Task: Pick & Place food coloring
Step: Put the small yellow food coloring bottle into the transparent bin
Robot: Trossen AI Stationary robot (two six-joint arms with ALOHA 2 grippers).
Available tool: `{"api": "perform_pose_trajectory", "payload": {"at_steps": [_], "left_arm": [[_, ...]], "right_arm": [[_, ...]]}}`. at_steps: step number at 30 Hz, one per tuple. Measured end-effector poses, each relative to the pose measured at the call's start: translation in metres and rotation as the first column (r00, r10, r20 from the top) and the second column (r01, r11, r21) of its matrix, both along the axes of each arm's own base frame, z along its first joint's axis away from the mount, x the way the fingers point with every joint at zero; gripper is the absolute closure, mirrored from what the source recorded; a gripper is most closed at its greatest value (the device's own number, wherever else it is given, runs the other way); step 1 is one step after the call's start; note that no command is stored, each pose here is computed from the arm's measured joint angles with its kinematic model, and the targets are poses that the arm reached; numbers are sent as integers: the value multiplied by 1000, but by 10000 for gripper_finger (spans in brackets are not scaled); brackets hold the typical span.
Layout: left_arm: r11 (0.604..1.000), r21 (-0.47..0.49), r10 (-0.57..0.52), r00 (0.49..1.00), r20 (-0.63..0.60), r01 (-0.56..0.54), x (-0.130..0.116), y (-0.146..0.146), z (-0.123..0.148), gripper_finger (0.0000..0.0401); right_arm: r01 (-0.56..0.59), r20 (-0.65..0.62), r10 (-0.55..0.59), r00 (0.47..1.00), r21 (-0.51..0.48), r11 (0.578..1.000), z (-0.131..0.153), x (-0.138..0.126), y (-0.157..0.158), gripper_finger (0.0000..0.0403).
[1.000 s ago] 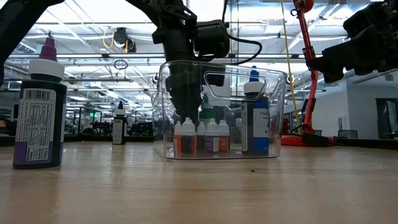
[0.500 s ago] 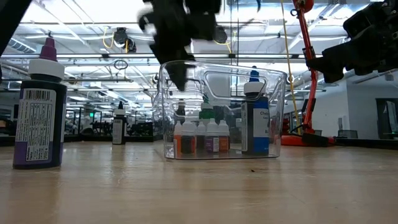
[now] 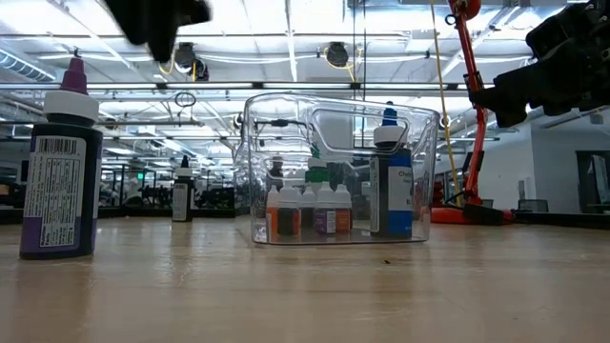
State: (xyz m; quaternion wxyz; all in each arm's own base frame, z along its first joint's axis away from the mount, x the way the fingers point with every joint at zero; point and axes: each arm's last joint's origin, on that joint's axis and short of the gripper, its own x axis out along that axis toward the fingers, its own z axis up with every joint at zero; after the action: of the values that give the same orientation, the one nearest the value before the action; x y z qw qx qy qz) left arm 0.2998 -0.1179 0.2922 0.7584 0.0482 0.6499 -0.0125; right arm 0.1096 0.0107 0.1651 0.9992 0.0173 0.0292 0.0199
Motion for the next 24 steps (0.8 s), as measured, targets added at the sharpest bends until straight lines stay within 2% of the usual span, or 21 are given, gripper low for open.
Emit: {"api": "perform_pose_trajectory", "payload": {"at_steps": [2, 4, 7, 10, 14, 24], "left_arm": [[983, 96, 154, 988, 4, -153, -14, -2, -12, 221], [952, 142, 277, 961, -21, -272, -29, -1, -28, 202], [930, 152, 351, 933, -85, -336, -51, -6, -56, 177], [934, 125, 350, 926, -142, -334, -69, -15, -84, 159], [943, 84, 333, 929, -165, -323, -83, -25, -108, 147], [963, 62, 269, 949, -163, -262, -88, -31, -114, 151]], "right_arm": [[0, 0, 0, 1000, 0, 1000, 0, 0, 0, 209], [0, 0, 0, 1000, 0, 1000, 0, 0, 0, 209], [0, 0, 0, 1000, 0, 1000, 0, 0, 0, 211], [1, 0, -1, 1000, 0, 1000, 0, 0, 0, 209], [0, 0, 0, 1000, 0, 1000, 0, 0, 0, 209], [0, 0, 0, 1000, 0, 1000, 0, 0, 0, 209]]}}
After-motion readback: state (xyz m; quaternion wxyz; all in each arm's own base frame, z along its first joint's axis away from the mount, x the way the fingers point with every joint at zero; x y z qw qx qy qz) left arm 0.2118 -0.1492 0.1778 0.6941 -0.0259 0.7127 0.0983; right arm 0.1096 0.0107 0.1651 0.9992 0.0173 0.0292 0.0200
